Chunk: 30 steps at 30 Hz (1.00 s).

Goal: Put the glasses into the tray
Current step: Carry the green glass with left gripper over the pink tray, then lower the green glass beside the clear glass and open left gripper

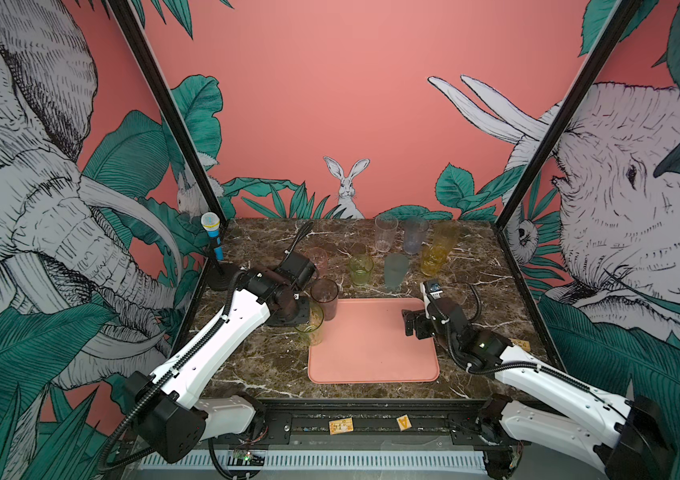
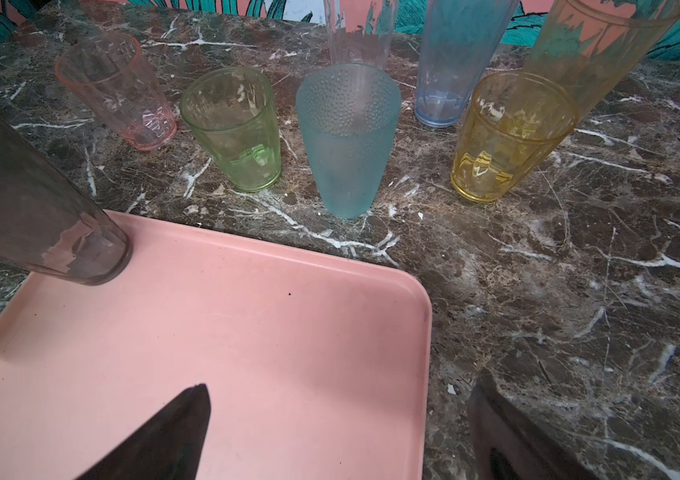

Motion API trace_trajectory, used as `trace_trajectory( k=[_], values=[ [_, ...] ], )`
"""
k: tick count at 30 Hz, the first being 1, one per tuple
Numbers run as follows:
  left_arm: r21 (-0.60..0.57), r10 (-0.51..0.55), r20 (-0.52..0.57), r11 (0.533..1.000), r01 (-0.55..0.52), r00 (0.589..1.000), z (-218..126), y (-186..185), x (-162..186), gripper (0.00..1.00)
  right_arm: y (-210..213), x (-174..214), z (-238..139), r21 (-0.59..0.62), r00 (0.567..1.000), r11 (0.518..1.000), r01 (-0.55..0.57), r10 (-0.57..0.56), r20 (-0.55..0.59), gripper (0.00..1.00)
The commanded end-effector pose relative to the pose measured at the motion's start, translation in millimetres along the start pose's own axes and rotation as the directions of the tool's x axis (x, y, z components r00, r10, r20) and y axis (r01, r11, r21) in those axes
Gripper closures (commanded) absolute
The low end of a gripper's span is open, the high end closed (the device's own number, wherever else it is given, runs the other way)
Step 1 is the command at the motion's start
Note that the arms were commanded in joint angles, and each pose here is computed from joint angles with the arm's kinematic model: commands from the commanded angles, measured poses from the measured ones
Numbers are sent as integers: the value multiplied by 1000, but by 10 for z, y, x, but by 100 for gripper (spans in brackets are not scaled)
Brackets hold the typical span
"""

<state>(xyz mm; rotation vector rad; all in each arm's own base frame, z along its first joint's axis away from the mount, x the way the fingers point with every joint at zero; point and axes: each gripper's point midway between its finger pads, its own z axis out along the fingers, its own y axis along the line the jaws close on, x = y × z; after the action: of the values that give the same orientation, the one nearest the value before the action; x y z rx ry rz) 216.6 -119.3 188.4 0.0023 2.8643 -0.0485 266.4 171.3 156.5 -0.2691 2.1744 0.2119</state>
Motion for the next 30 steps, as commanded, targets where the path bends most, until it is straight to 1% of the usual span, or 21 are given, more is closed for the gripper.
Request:
trace_trajectory(
  k=[1,16,30],
  values=[
    [-15,-30,23,999,30,999,47,-9,-33,100,-4,-55,-12,-4,999,1000,-23,23,32,1],
    [-13,-13,-4,1000,13,1000,315,-208,-53,100,-3,-54,-12,-5,999,1000,-22,22,32,1],
    [-21,7,-32,1000,-8,999,474,-335,-51,100,-5,-55,-17,-6,999,1000,-23,23,35,1]
  ],
)
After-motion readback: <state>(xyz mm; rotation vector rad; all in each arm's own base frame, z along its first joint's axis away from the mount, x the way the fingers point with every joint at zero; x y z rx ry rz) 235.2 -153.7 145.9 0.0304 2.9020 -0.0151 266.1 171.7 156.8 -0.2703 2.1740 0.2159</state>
